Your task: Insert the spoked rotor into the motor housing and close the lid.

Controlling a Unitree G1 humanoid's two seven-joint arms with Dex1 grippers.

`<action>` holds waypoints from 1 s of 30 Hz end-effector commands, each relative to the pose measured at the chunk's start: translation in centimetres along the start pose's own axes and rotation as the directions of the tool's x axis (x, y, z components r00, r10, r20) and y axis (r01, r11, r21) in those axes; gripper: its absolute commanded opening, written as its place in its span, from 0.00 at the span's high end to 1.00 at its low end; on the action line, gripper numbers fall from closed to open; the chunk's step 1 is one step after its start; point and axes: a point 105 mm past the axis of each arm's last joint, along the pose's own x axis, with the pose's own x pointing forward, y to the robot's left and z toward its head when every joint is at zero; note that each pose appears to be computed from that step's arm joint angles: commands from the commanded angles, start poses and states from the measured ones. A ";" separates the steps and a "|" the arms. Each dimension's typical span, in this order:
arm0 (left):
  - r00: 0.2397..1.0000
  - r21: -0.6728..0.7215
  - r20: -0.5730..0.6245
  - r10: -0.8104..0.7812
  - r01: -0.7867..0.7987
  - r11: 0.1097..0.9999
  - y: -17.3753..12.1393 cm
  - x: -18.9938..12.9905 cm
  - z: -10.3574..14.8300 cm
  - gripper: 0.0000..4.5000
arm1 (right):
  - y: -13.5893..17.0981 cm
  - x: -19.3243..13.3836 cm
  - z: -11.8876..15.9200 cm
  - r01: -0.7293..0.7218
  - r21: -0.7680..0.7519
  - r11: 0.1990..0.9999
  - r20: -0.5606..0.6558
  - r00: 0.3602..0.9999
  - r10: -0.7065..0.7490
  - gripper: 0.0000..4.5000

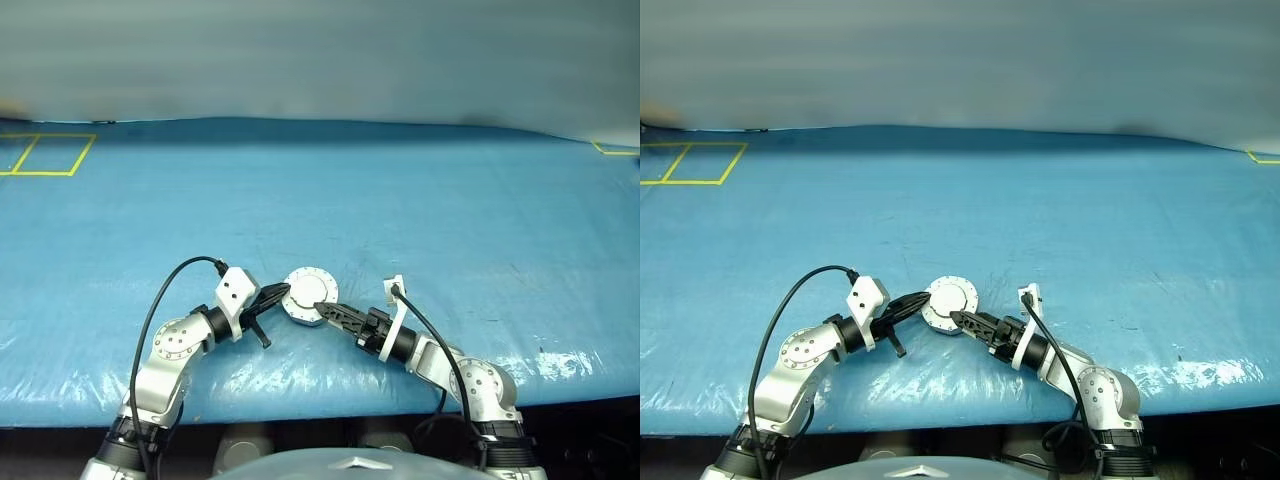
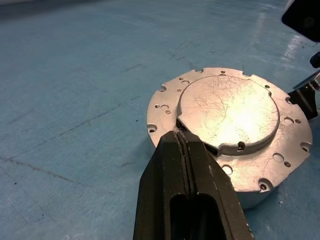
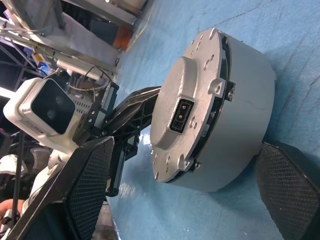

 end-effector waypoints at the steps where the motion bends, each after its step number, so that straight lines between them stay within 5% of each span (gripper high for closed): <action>1: 0.999 -0.009 -0.019 -0.027 0.027 1.000 -0.8 0.3 -0.4 1.00 | -1.4 -0.3 -1.6 0.070 0.005 0.998 -0.046 0.996 -0.070 0.01; 8: 0.999 -0.011 -0.022 -0.024 0.024 1.000 -0.8 0.3 -0.5 1.00 | -1.4 -0.2 -2.1 0.066 0.020 0.998 -0.040 0.997 -0.065 0.05; 19: 0.999 -0.017 -0.026 -0.019 0.018 1.000 -0.7 0.2 -0.7 1.00 | -1.8 -0.2 -2.4 0.091 0.030 0.995 -0.051 0.995 -0.090 0.72; 30: 0.998 -0.055 0.050 0.036 -0.034 0.998 0.9 -1.4 1.6 1.00 | -2.0 0.0 -3.0 0.105 0.055 0.993 -0.074 0.992 -0.101 0.74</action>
